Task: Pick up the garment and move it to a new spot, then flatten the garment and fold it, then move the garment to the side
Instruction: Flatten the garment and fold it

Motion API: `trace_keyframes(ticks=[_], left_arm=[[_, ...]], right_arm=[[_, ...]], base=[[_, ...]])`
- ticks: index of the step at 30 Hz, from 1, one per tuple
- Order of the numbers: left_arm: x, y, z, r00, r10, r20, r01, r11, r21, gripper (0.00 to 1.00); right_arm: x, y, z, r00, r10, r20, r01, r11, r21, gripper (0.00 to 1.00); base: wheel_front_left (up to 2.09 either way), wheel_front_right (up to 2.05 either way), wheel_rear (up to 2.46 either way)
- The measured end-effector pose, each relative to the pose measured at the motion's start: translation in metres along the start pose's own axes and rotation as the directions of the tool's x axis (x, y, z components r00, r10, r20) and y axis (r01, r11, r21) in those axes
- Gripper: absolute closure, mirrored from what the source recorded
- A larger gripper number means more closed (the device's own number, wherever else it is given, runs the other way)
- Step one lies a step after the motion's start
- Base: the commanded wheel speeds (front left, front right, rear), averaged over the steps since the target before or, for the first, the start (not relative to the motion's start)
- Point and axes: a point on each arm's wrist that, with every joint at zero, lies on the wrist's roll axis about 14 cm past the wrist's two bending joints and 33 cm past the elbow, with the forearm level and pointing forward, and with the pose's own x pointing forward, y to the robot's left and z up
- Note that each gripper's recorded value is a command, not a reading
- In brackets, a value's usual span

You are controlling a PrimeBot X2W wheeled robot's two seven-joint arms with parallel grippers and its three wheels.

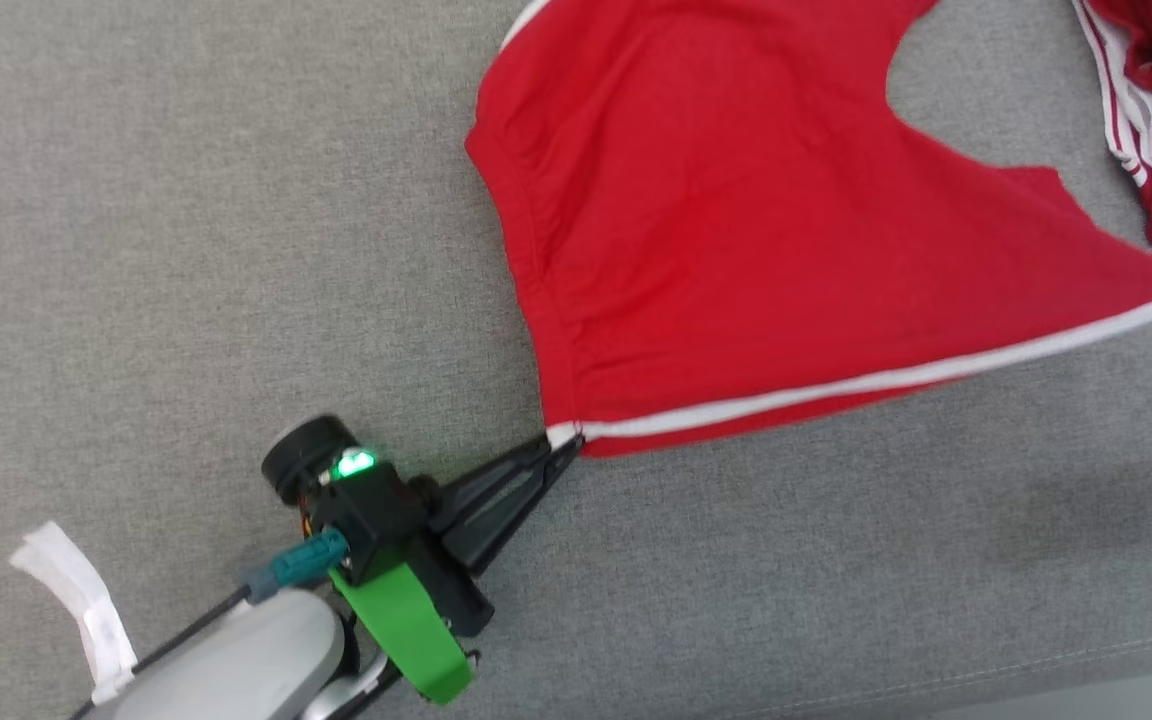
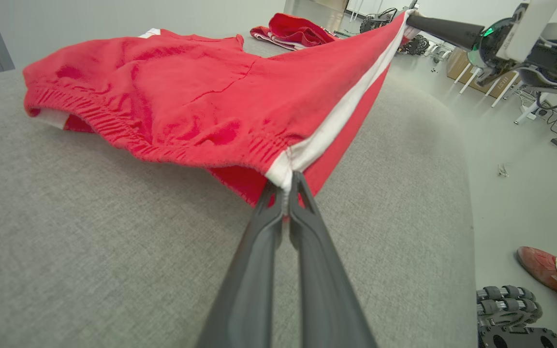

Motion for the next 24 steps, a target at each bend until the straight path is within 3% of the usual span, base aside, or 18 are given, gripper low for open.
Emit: trace_keyframes(ticks=[7, 13, 18, 24], left_arm=[[-0.039, -0.023, -0.008, 0.993, 0.122, 0.008, -0.120, 0.987, -0.107, 1.00], [-0.063, -0.040, 0.017, 0.978, 0.182, 0.097, -0.168, 0.976, -0.141, 1.00], [-0.074, -0.046, 0.034, 0.965, 0.215, 0.153, -0.187, 0.966, -0.179, 1.00], [-0.059, -0.041, 0.055, 0.959, 0.195, 0.204, -0.169, 0.975, -0.141, 1.00]], right_arm=[[-0.059, 0.009, 0.012, 1.000, -0.003, -0.012, 0.003, 1.000, 0.027, 1.00], [-0.093, 0.013, 0.031, 0.999, 0.028, -0.020, -0.029, 0.996, -0.083, 1.00], [-0.083, 0.021, 0.040, 0.994, 0.086, -0.063, -0.095, 0.980, -0.174, 1.00], [-0.033, 0.037, 0.045, 0.978, 0.172, -0.118, -0.196, 0.951, -0.240, 1.00]], base=[[0.00, 0.00, 0.00], [0.00, 0.00, 0.00], [0.00, 0.00, 0.00], [0.00, 0.00, 0.00]])
